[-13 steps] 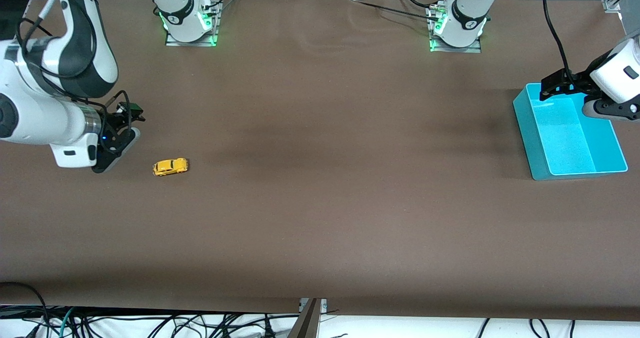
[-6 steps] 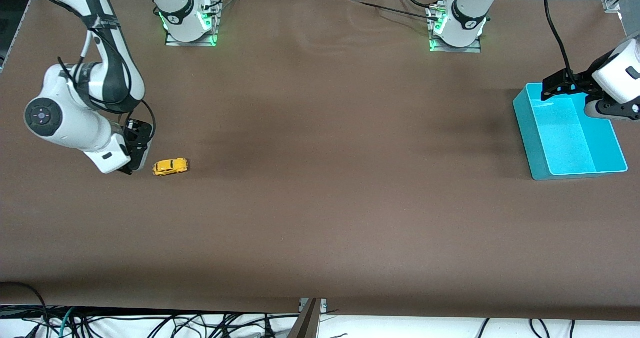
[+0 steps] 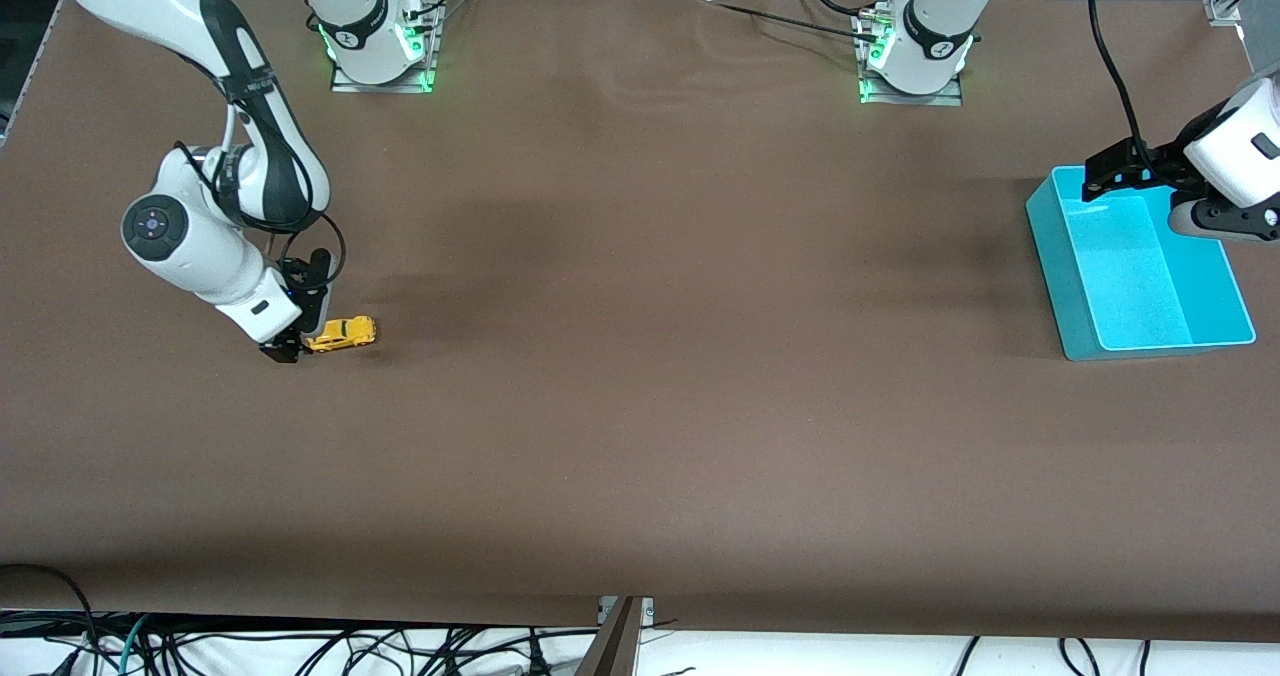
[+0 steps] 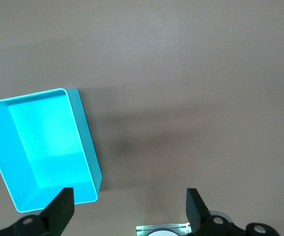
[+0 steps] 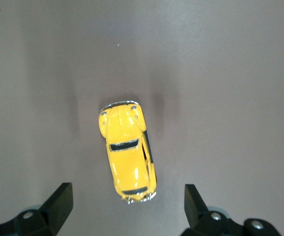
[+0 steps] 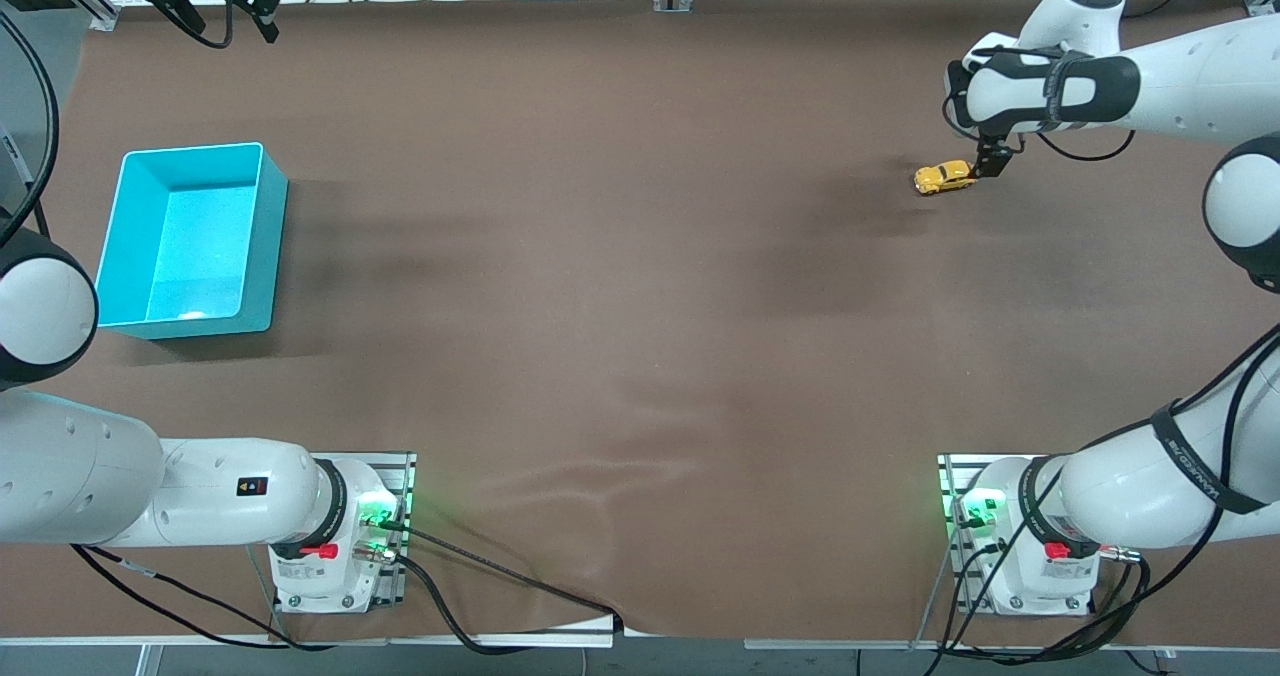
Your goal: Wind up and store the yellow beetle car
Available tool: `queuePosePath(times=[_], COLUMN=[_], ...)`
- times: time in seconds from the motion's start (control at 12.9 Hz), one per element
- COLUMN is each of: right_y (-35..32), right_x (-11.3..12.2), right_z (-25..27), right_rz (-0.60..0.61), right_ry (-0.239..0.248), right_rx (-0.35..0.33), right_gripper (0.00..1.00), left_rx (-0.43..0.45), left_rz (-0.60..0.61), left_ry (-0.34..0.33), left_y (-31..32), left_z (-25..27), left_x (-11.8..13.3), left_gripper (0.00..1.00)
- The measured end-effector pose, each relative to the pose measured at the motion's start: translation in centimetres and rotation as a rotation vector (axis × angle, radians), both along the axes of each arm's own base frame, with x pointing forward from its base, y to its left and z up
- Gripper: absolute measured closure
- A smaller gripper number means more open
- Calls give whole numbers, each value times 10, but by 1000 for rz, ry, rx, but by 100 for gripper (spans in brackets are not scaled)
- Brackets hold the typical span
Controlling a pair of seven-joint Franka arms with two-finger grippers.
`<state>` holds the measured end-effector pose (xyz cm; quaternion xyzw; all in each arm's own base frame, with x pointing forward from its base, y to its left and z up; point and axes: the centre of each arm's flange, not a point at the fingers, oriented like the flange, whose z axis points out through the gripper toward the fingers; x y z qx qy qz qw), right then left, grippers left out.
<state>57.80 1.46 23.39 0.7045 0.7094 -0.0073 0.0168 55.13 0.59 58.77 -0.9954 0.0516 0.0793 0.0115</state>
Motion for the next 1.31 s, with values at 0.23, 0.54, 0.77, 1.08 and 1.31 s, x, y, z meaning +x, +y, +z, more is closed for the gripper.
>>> queuePosePath(times=[0.23,0.54,0.77,1.08,1.31], right_y=[0,0,1,3,4], right_x=[1,2,2,-3,-3], right_z=[-13,-15,-19,-30,-30], right_rz=[52,68,77,85,87], right_ry=[-12,-15,-20,-27,-29], right_rx=[-3,-4,-4,-4,-3], right_gripper=[0,0,0,3,16], left_rx=[0,0,0,0,0], left_rz=[0,0,1,5,7], left_ry=[0,0,0,1,2], left_y=[0,0,0,3,4], left_z=[0,0,0,0,0], left_x=[0,0,0,0,0], left_gripper=[0,0,0,0,0])
